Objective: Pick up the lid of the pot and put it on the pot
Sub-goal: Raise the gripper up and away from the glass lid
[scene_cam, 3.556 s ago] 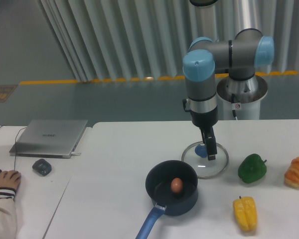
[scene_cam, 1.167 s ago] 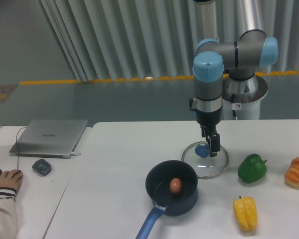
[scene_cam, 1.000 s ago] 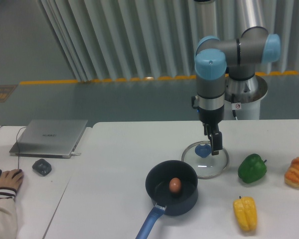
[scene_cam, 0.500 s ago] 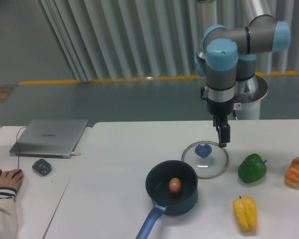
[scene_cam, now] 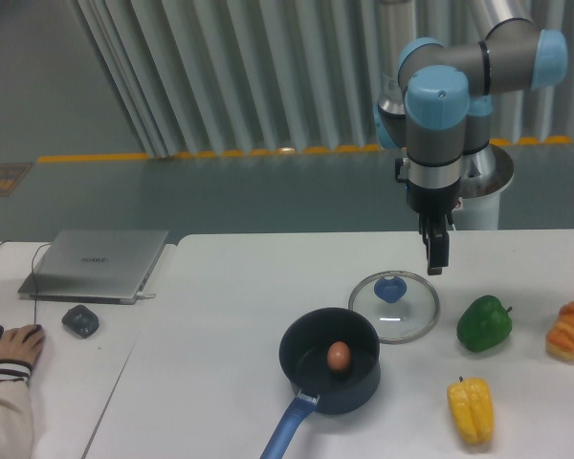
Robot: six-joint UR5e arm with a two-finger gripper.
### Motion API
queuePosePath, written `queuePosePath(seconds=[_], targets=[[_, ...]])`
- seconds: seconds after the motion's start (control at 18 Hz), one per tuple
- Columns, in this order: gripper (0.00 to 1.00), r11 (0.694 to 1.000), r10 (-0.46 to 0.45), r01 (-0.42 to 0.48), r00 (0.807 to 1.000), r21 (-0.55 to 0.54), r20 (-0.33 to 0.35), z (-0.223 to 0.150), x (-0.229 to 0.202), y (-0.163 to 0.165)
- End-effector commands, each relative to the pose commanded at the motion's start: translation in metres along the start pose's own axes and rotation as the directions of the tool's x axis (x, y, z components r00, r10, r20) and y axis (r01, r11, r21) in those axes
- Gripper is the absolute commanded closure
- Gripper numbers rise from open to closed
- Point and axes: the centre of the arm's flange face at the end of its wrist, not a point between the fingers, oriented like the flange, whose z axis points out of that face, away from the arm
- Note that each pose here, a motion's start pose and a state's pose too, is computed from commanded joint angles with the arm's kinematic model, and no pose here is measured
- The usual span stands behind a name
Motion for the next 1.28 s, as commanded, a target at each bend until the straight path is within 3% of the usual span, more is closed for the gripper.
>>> queuePosePath(seconds=[0.5,0.83,1.28], targets=[[0.00,0.999,0.045,-0.044,0.999,0.016,-0.017,-0.001,0.002,0.010],[0.00,0.991,0.132,-0.131,0.989,0.020,-0.066,0.009,0.008,0.010],[0.00,0.993,0.116,-0.115,0.993,0.021,-0.029,-0.010,0.006,0.020]])
